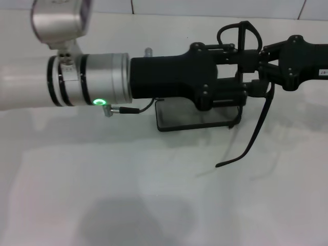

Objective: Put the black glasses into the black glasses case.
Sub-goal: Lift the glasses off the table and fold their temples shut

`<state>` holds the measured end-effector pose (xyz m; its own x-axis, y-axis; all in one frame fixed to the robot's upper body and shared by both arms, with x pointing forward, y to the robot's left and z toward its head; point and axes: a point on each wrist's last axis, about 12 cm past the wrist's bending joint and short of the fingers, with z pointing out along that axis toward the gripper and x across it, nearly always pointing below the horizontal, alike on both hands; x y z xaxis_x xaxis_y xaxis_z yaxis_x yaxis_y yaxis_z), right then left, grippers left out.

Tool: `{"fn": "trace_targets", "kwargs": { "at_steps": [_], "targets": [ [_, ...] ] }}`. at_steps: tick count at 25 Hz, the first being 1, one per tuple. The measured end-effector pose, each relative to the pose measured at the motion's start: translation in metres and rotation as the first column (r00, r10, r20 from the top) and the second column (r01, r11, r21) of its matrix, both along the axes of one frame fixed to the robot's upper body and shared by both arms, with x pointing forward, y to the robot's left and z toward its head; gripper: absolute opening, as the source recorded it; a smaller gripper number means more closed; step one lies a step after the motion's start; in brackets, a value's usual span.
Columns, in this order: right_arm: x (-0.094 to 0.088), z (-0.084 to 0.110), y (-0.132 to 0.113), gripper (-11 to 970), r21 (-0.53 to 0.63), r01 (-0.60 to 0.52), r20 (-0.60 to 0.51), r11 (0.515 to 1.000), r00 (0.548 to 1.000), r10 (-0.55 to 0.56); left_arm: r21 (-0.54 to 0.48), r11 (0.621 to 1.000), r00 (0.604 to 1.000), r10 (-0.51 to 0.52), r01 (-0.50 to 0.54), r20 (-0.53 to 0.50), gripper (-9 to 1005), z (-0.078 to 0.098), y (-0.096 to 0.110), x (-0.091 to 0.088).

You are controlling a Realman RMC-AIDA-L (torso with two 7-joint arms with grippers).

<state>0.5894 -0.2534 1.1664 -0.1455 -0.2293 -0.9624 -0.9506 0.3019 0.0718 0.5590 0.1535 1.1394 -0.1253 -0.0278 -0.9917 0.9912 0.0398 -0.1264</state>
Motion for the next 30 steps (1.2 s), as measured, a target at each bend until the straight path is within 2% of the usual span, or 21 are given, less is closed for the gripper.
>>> {"fn": "trace_targets", "kwargs": {
  "at_steps": [5,14,19,22,24,26,30],
  "targets": [
    [-0.001,0.001,0.002,106,0.001,-0.02,-0.003,1.0,1.0,0.02,0.035,0.999,0.999,0.023,-0.022,-0.028,607,-0.004,-0.005,0.005],
    [-0.002,-0.001,-0.001,106,-0.006,-0.02,-0.013,1.0,1.0,0.02,0.034,0.999,0.999,0.037,-0.036,-0.029,607,-0.005,-0.003,0.005],
    [-0.005,0.005,-0.023,106,0.063,0.056,0.017,0.996,0.998,-0.057,0.024,1.0,1.0,0.019,-0.018,-0.023,607,-0.003,0.006,0.002],
    [-0.009,0.011,-0.03,106,0.097,0.048,0.03,0.994,0.998,-0.051,0.025,0.998,0.998,0.054,-0.053,-0.029,607,-0.005,0.014,0.004],
    [-0.012,0.018,-0.035,106,0.138,0.034,0.05,0.99,0.998,-0.041,0.067,0.987,0.987,0.148,-0.144,-0.062,607,-0.018,0.03,0.008],
    [-0.013,0.024,-0.039,106,0.187,0.032,0.08,0.982,0.996,-0.048,0.098,0.982,0.982,0.17,-0.162,-0.082,607,-0.025,0.034,0.008],
    [-0.012,0.034,-0.038,107,0.265,0.033,0.127,0.964,0.99,-0.069,0.192,0.977,0.991,0.11,-0.092,-0.083,607,-0.037,0.022,0.004]
  ]
}}
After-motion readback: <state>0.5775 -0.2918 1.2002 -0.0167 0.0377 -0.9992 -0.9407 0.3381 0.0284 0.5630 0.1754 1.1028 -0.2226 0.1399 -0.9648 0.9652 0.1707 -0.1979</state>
